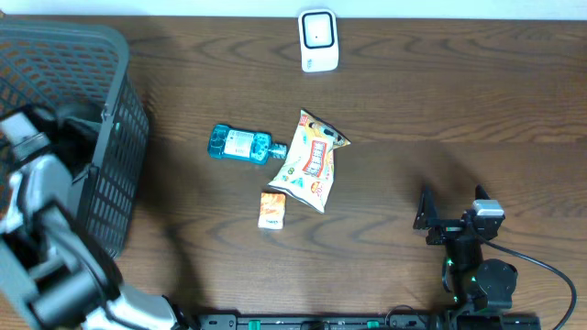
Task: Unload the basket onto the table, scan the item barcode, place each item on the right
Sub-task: 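Grasp the mint-green wipes pack and lift it from the basket, then carry the green pack toward the scanner with the left gripper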
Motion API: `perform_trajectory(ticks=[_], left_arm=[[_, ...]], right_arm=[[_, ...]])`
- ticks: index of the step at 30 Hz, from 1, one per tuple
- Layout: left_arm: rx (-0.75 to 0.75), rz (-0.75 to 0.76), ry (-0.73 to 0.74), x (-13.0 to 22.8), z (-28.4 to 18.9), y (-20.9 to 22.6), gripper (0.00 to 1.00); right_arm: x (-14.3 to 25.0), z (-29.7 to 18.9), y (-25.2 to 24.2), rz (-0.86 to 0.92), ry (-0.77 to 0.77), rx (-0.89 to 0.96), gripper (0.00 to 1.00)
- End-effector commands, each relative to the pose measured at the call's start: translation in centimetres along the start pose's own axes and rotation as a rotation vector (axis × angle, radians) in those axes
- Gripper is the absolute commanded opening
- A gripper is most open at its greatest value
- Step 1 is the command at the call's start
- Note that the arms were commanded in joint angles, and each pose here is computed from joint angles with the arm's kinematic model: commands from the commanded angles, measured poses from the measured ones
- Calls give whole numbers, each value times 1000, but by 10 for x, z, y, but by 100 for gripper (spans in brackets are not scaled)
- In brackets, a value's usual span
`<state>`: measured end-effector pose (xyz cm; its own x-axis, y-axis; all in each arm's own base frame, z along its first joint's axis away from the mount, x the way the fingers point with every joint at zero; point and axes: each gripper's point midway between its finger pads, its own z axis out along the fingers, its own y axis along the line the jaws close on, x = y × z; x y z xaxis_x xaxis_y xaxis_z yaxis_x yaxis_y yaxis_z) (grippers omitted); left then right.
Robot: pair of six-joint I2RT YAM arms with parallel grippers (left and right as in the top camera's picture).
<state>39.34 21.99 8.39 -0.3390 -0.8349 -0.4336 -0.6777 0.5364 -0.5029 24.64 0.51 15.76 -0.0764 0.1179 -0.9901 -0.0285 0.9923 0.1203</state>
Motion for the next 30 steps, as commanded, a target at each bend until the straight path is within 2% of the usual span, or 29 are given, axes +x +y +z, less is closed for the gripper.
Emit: perform_trajectory(ticks=[1, 7, 13, 19, 23, 27, 30], left_arm=[[105, 70, -241, -57, -90, -43, 7], [203, 124, -443, -73, -192, -81, 7], [308, 122, -457, -46, -245, -108, 7], [586, 343, -369, 5, -281, -172, 7], [720, 508, -308, 44, -296, -204, 7], [854, 678, -168, 102, -300, -230, 7], [886, 794, -11, 153, -290, -233, 7]], right_arm=[[0, 0, -2, -6, -1, 9, 99], [0, 0, -2, -6, -1, 9, 99], [0, 0, -2, -6, -1, 9, 99], [0, 0, -2, -6, -1, 9, 99], [0, 0, -2, -6, -1, 9, 99], [0, 0, -2, -6, -1, 9, 99], [0, 0, -2, -6, -1, 9, 99]])
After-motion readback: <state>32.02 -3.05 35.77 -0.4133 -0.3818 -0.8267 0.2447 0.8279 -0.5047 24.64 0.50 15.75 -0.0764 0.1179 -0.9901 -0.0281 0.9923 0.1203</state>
